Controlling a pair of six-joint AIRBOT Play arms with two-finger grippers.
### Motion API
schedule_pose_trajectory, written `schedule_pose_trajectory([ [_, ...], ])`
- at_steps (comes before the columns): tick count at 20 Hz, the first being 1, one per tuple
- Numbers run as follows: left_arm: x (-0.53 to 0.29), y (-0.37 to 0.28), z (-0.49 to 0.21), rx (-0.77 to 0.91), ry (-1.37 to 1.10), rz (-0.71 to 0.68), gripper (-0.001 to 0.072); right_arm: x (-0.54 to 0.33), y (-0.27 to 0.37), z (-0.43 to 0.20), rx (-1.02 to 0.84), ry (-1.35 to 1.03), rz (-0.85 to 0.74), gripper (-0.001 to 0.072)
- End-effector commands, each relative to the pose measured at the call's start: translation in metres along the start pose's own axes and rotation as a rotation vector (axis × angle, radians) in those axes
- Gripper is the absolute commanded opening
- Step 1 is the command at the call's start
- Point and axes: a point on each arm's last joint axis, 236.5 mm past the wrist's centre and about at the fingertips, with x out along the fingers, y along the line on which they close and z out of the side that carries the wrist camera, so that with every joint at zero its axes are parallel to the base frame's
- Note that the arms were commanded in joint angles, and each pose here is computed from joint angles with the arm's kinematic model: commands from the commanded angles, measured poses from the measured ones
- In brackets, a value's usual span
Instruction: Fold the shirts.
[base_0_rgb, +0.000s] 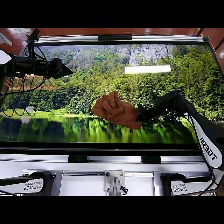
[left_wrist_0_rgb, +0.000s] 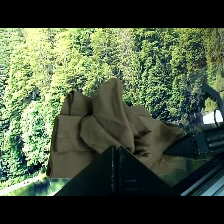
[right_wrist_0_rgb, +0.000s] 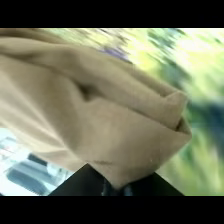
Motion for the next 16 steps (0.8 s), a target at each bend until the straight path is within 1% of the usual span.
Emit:
schedule_pose_trajectory([
  [1,0.0,0.0,0.0,0.001,0.0,0.0,0.0033,-0.033,0.083,0.029,-0.167,-0.122,0.233,0.007],
  [5,0.0,0.0,0.001,0.0,-0.003,0.001,0.0033,-0.149,0.182,0.07,-0.321,-0.346,0.302,0.007],
  [8,0.0,0.0,0.001,0.004,-0.003,0.001,0.0033,-0.221,0.234,0.084,-0.376,-0.515,0.366,0.007],
  [11,0.0,0.0,0.0,0.003,0.0,0.0,0.0033,-0.265,0.244,0.095,-0.382,-0.625,0.393,0.007],
  [16,0.0,0.0,-0.002,0.003,0.01,-0.002,0.0033,-0.287,0.217,0.131,-0.291,-0.722,0.387,0.007],
])
